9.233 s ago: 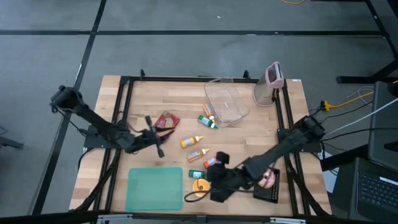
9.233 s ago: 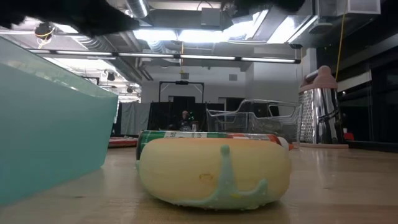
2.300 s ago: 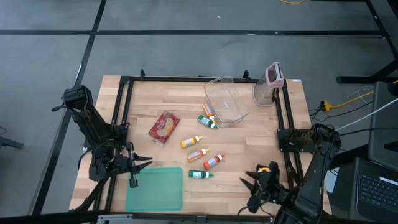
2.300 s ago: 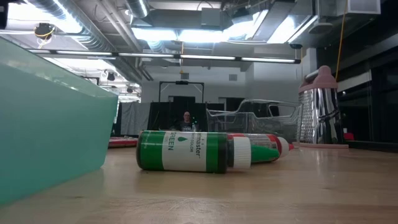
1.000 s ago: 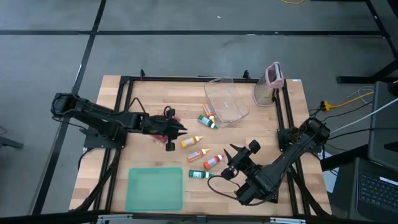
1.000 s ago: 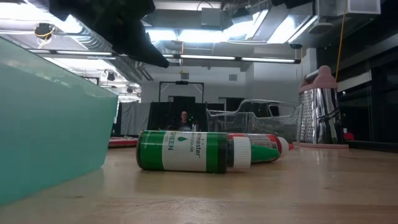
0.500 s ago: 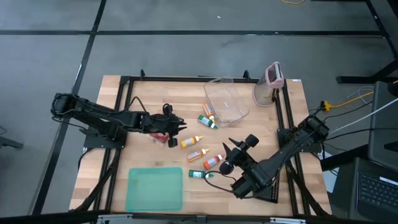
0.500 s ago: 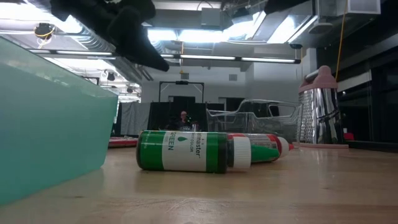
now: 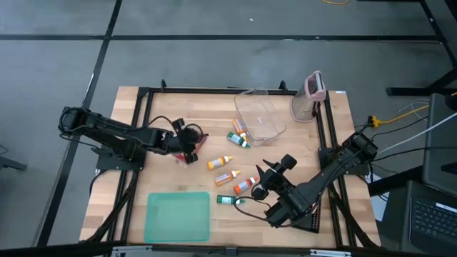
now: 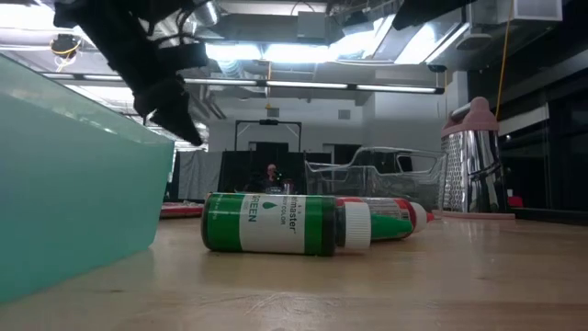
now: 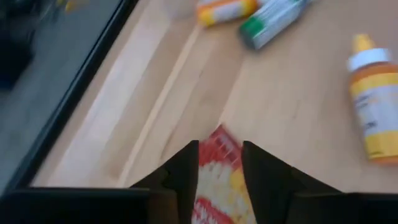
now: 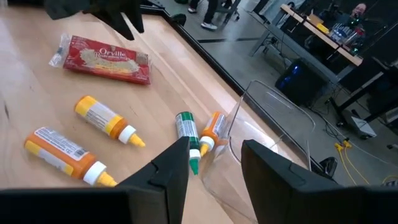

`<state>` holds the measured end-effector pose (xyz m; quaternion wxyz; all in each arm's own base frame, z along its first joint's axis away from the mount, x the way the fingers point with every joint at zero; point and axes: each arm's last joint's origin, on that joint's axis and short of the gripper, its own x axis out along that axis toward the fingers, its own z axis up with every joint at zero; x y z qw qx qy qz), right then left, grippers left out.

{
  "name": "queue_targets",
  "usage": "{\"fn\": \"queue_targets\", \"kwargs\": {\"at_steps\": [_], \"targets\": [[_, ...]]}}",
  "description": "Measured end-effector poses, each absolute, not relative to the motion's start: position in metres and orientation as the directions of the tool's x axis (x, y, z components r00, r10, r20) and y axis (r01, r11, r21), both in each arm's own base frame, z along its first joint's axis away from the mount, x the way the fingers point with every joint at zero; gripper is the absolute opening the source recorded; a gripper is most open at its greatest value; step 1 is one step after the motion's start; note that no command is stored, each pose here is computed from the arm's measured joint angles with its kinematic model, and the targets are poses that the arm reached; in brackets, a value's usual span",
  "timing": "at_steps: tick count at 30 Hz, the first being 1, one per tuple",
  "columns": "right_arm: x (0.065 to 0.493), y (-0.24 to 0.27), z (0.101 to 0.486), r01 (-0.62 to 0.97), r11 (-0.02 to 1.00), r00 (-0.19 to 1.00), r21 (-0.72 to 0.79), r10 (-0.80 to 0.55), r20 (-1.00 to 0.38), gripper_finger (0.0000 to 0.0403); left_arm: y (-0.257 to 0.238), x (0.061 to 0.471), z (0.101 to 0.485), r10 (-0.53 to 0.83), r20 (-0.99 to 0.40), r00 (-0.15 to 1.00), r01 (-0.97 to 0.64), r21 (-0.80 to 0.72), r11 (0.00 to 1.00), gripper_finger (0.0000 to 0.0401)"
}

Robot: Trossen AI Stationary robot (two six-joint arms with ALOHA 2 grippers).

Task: Pick & Place Food Item
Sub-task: Put the red popcorn pack into the blue bin

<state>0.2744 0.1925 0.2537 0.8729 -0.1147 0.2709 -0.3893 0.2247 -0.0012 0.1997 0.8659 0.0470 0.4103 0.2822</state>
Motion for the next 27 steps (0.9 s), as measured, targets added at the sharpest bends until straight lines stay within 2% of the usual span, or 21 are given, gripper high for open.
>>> {"fn": "queue_targets", "kwargs": {"at_steps": [3,6,11,19,27], "targets": [[0.274,0.193,0.253,0.613,0.675,0.544,-0.411,-0.737,-0.400,0.0146,0.000,0.219,0.197,0.532,-0.715,0.454,-0.544,0.250,0.801,0.0146],[0.274,0.193,0.253,0.608,0.679,0.537,-0.411,-0.733,-0.417,0.0146,-0.006,0.212,0.193,0.500,-0.761,0.412,-0.552,0.228,0.802,0.0164],[0.274,0.193,0.252,0.593,0.683,0.533,-0.425,-0.730,-0.429,0.0146,-0.029,0.201,0.190,0.493,-0.776,0.393,-0.435,0.315,0.843,0.0178],[0.274,0.193,0.252,0.587,0.688,0.527,-0.428,-0.725,-0.443,0.0146,-0.066,0.190,0.185,0.456,-0.773,0.442,-0.234,0.392,0.890,0.0180],[0.274,0.193,0.252,0.587,0.688,0.526,-0.427,-0.725,-0.444,0.0146,-0.088,0.187,0.155,0.456,-0.831,0.319,-0.054,0.464,0.884,0.0191]]}}
